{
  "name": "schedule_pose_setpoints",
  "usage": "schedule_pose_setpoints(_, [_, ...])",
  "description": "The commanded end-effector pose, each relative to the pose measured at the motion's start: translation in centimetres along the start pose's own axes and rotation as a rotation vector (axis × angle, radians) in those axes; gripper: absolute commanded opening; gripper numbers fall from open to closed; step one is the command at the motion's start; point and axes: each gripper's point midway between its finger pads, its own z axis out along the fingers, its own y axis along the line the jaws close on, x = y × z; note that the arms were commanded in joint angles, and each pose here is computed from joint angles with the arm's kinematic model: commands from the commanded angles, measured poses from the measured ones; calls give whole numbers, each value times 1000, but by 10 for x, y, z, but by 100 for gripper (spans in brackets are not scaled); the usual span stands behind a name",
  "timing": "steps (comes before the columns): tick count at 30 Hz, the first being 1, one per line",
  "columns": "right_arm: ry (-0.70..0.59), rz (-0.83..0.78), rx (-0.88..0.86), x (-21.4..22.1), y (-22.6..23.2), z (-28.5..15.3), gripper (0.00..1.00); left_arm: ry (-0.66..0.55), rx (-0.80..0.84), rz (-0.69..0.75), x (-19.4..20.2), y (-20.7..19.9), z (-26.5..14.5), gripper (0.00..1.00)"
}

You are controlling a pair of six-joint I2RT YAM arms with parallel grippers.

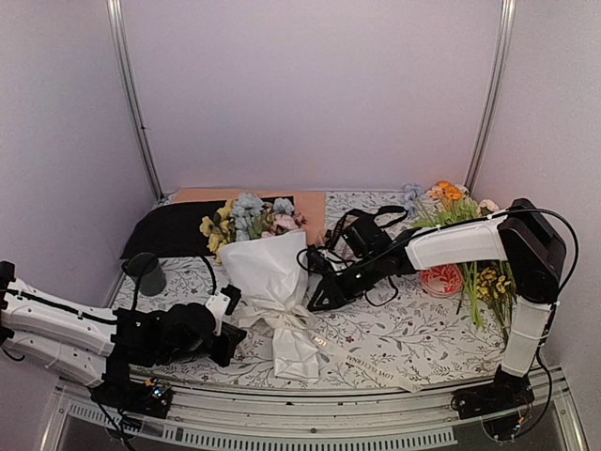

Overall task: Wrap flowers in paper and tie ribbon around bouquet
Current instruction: Cross the ribbon over the folded bouquet.

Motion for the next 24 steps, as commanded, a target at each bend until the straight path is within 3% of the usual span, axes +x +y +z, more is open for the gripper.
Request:
schedule_pose_setpoints(1, [1, -26, -37, -10, 1, 11, 41, 6, 5, -22, 4, 2, 1, 0])
schedule_pose_setpoints(7, [30, -21, -47, -9, -6, 25, 46, 9, -5, -49, 8, 7, 0, 0])
schedule_pose_setpoints(9, [45, -18, -74, -5, -3, 28, 38, 12, -6, -54, 10, 8, 0, 0])
schedule_pose_setpoints(12, [50, -18, -96, -3, 2, 25, 14, 20, -22, -62, 13, 12, 1, 0])
schedule_pose_setpoints(14, [33, -28, -83, -6, 5, 18, 7, 23, -27, -67, 14, 13, 1, 0])
schedule_pose_setpoints(24, [-96, -142, 18, -39, 26, -18, 3, 28, -51, -71, 17, 17, 3, 0])
